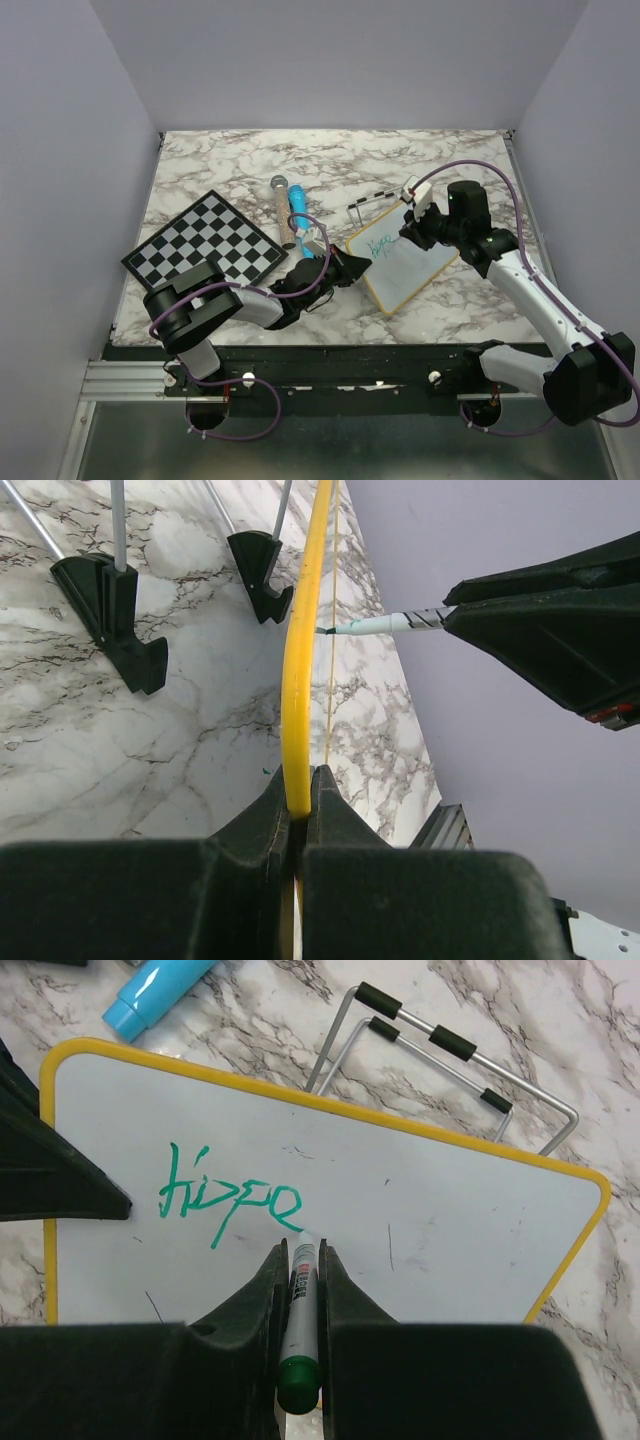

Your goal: Write a sentence on the whiteboard

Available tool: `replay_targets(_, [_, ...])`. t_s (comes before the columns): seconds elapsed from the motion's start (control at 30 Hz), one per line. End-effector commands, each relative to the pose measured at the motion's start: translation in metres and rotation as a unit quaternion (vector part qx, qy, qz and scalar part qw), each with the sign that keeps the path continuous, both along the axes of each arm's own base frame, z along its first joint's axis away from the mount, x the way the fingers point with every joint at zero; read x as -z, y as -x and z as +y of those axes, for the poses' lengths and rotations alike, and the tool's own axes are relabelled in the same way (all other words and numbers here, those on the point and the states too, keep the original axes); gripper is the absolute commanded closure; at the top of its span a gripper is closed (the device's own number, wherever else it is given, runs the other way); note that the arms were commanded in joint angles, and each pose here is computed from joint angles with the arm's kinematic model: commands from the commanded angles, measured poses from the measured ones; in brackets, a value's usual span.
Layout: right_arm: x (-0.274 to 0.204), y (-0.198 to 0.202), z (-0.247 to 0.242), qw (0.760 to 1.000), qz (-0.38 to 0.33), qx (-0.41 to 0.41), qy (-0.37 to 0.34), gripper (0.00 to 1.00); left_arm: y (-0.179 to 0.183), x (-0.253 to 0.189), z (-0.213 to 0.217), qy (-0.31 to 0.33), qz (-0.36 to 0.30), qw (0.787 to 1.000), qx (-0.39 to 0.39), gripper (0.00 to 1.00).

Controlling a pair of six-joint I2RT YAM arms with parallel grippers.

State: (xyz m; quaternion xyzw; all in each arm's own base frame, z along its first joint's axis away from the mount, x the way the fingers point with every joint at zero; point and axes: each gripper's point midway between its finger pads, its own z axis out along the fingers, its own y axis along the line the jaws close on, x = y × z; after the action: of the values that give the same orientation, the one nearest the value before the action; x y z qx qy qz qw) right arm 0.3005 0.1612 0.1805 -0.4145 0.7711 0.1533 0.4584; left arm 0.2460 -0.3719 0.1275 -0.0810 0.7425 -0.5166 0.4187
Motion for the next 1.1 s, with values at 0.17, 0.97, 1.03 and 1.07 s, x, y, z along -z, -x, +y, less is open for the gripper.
replay_targets(0.17, [-0.029, -0.005, -0.002, 0.999, -0.031, 0.012, -0.015, 1.00, 0.007, 0.013, 0.002, -0.024, -0.006, 1.000, 0.018, 1.00])
replay_targets(0.97, [-0.041, 0.002, -0.013, 0.996, -0.051, 0.003, -0.067, 0.99, 0.007, 0.011, 0.002, -0.023, -0.009, 0.999, 0.020, 1.00])
replay_targets(1.03, [-0.041, 0.002, -0.014, 0.996, -0.052, 0.002, -0.067, 1.00, 0.007, 0.012, 0.002, -0.025, -0.009, 0.999, 0.019, 1.00])
replay_targets(1.07, [-0.041, 0.002, -0.014, 0.996, -0.052, 0.002, -0.068, 1.00, 0.008, 0.012, 0.002, -0.023, -0.008, 1.000, 0.020, 1.00])
